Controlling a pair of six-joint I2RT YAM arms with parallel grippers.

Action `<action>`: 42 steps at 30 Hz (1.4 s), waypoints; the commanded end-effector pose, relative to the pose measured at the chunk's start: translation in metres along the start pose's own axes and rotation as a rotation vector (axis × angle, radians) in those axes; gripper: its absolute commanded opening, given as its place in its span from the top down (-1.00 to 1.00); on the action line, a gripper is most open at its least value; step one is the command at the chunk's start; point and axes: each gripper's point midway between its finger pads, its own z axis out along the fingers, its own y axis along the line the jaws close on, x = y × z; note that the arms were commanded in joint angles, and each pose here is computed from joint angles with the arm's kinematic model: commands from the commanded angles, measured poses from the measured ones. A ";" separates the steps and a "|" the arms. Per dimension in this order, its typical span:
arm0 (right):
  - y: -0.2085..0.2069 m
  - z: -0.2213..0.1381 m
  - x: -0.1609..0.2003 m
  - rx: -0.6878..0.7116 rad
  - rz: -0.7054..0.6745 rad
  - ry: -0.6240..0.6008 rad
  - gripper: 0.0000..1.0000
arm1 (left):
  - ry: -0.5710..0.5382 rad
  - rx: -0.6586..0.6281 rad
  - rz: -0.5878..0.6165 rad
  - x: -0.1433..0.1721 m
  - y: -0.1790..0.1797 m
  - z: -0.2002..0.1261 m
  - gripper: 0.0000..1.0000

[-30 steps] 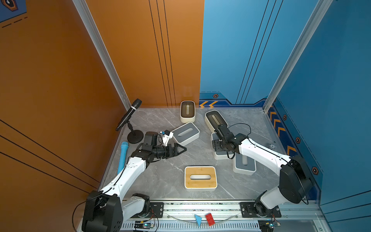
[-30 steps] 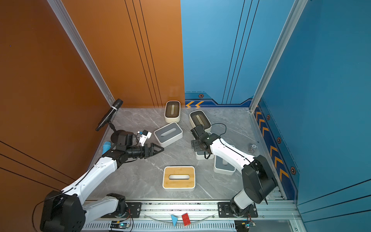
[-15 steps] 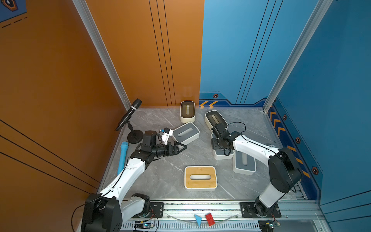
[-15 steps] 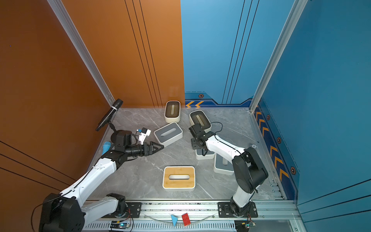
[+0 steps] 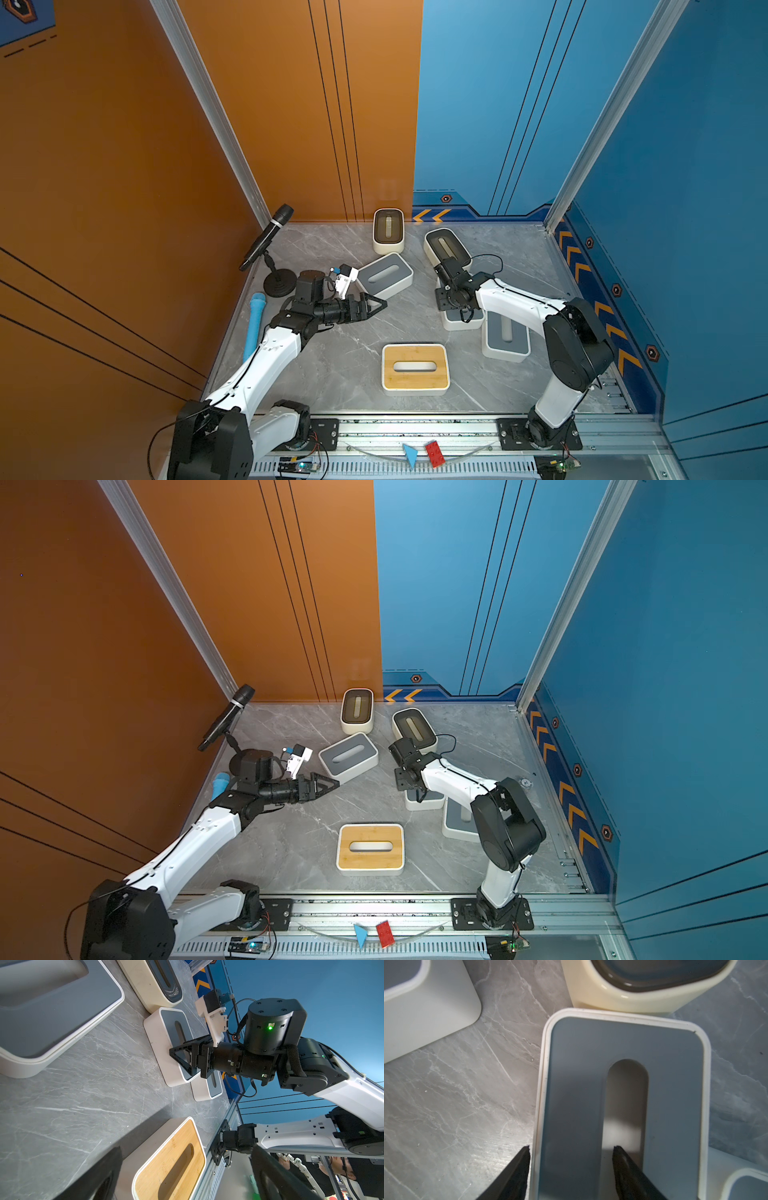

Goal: Stack the tissue boxes
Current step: Pick up the tissue box from the center of the board.

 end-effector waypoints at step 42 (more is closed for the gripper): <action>0.031 -0.045 -0.013 -0.094 -0.136 -0.070 0.12 | -0.044 -0.007 0.035 0.000 -0.003 -0.009 -0.96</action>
